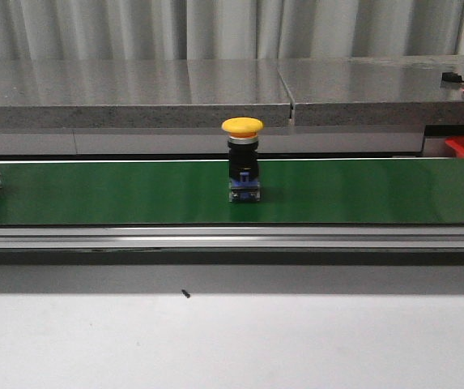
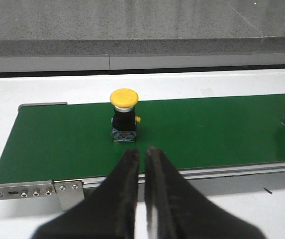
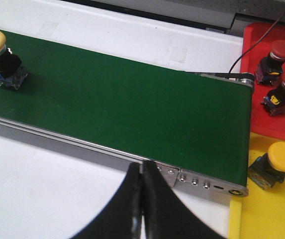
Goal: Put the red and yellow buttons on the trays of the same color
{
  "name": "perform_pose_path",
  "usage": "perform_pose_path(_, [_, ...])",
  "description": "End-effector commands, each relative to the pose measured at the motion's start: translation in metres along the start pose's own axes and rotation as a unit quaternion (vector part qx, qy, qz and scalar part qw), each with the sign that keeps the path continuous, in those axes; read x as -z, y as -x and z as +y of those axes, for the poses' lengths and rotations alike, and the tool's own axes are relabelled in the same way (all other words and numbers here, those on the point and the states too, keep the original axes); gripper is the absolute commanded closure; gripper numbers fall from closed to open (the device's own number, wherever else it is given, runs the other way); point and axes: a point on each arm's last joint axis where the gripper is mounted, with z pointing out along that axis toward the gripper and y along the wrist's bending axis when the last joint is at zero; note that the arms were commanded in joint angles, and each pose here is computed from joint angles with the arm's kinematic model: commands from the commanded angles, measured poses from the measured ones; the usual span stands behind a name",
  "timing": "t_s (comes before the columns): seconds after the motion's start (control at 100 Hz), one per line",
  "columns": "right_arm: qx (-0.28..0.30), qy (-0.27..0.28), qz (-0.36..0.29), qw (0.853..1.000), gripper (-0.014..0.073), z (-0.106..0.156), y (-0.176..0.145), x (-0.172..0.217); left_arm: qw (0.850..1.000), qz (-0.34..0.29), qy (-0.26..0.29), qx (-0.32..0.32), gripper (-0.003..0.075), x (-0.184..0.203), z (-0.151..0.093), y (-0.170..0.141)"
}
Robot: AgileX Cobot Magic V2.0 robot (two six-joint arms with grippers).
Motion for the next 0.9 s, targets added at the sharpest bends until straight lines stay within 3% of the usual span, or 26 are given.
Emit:
perform_pose_path(0.0, [-0.004,-0.005,-0.042,0.999,0.0664,-0.0003,0.0121,0.0053,0.999,-0.043,-0.004,0.006,0.0741,0.0030,-0.0012,0.0134])
perform_pose_path(0.28, [-0.042,0.014,-0.070,0.997,0.0664,0.0027,0.0173,0.0059,0.999,-0.043,-0.004,0.006,0.0741,0.0030,-0.0012,0.0134])
perform_pose_path(0.6, [-0.045,0.021,-0.062,0.997,0.0646,0.0038,0.0162,0.0054,0.999,-0.043,-0.006,0.009,0.0741,0.0030,-0.0015,0.0134])
perform_pose_path(0.72, [-0.046,0.028,-0.047,0.997,0.0505,0.0048,0.0145,0.0039,0.999,-0.044,-0.006,0.009,0.0741,0.0031,-0.0015,0.0136])
perform_pose_path(0.89, [-0.045,0.041,-0.021,0.998,0.0115,0.0053,0.0194,0.0005,0.999,-0.044,-0.006,0.009,0.0741,0.0031,-0.0015,0.0136])
